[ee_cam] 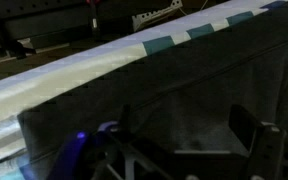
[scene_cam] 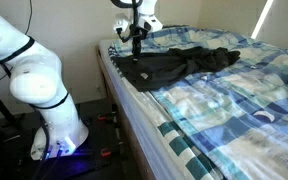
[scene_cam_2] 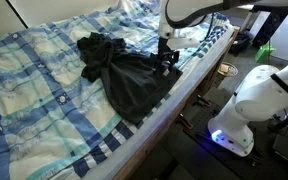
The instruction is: Fold the black dress in half
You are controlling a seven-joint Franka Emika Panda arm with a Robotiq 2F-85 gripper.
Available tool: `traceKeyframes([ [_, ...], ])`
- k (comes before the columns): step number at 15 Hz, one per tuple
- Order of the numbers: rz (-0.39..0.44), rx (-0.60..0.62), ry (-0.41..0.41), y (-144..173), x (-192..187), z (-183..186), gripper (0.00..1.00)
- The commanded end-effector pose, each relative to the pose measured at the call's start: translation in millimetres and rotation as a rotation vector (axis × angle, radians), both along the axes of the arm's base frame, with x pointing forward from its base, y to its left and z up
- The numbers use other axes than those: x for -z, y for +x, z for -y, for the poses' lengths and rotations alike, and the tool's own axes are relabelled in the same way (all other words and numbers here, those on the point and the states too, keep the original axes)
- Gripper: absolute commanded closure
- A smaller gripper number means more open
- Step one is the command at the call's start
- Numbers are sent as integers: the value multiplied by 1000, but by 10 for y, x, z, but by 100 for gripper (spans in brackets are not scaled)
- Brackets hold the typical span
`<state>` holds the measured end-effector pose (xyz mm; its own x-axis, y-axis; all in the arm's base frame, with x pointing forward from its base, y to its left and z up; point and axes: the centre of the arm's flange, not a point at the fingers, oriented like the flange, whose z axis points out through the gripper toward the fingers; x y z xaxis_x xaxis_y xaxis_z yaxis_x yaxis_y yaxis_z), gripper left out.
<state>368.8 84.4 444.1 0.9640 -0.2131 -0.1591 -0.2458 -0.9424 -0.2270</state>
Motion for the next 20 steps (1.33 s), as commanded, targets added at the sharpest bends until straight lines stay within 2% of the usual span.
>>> traceKeyframes([
  [1, 0, 0, 0, 0, 0, 0, 0],
  [5, -3, 21, 27, 65, 23, -70, 0],
  [8, -55, 127, 78, 178, 76, -191, 0],
  [12, -124, 268, 82, 282, 161, -372, 0],
  [13, -128, 269, 80, 295, 168, -410, 0],
  [14, -117, 220, 70, 170, 177, -299, 0],
  [20, -117, 285, 78, 204, 215, -368, 0],
])
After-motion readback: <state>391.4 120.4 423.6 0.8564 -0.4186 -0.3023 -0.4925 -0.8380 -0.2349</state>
